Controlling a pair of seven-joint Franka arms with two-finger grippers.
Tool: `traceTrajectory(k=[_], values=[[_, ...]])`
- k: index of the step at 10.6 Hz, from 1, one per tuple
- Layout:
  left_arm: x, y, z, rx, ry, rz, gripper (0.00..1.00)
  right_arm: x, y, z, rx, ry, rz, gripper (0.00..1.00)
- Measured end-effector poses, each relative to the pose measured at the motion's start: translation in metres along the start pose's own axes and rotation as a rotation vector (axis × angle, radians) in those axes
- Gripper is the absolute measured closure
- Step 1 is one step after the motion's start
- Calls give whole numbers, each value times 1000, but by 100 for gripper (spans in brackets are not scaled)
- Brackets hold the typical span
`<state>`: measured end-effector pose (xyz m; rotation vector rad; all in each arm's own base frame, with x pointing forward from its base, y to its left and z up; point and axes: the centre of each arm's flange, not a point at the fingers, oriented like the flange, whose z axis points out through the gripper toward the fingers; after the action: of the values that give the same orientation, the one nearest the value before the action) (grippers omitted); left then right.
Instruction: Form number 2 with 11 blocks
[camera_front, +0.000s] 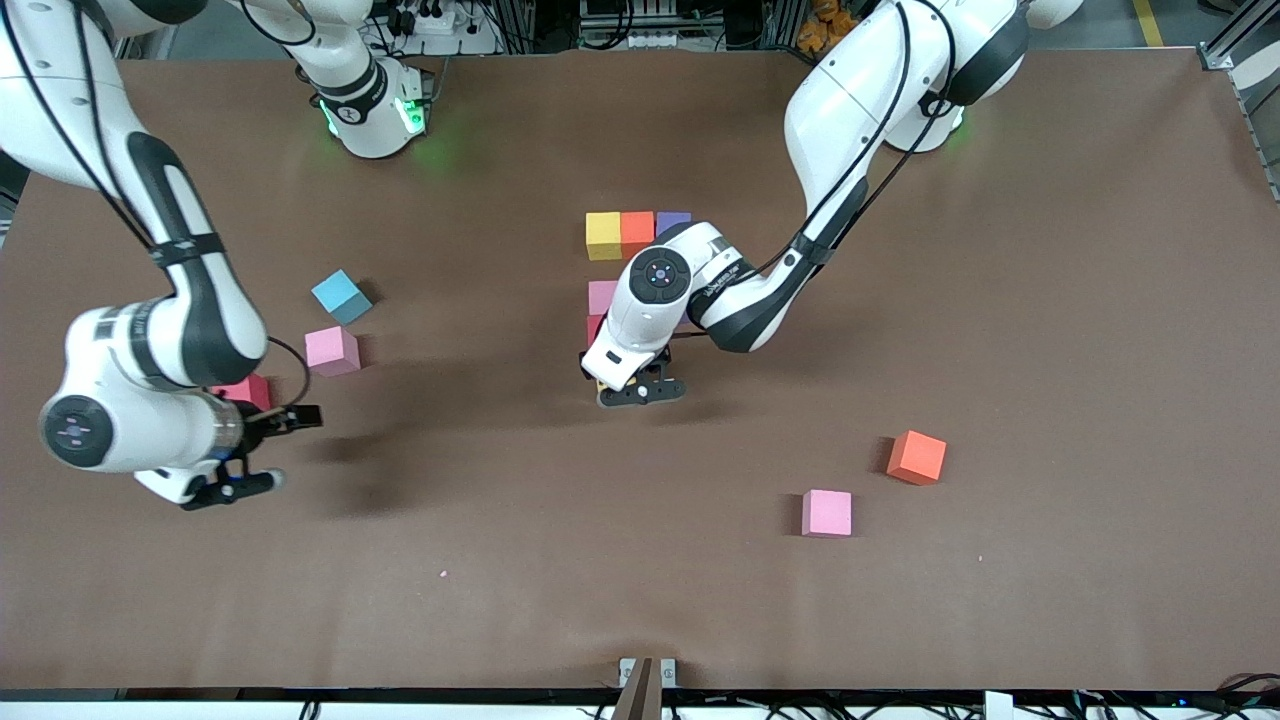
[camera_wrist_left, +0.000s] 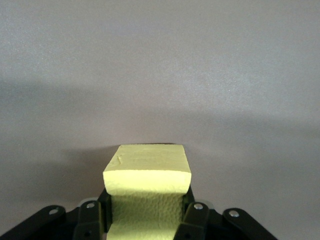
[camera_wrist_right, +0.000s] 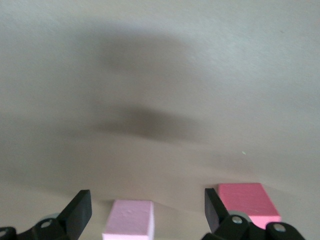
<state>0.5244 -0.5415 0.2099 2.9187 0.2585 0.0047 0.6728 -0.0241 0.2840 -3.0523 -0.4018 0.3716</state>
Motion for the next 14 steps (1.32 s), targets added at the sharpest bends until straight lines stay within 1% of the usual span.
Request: traceTrajectory(k=[2,3,4,6,8,10,12,13,14], values=[[0,0,0,0,0,0,47,-13,24,6,10,-8,-66,0],[-1,1,0,1,-1,1,47,-22,43,19,15,-7,-109,0],[-3,2,1,1,-2,4,47,-32,61,34,9,-5,-149,0],[-7,3,2,7,-6,10,47,-53,90,56,-8,-20,-217,0],[-7,3,2,11,-9,11,46,-62,89,56,-35,-28,-250,0],[-8,3,2,16,-12,11,41,-68,82,56,-71,0,-271,0],[-8,2,4,21,-15,12,13,-74,76,58,-96,24,-286,0],[-8,4,2,17,-12,12,4,-77,77,59,-102,31,-284,0],[-6,6,-4,7,-5,12,0,-81,83,61,-113,44,-281,0]])
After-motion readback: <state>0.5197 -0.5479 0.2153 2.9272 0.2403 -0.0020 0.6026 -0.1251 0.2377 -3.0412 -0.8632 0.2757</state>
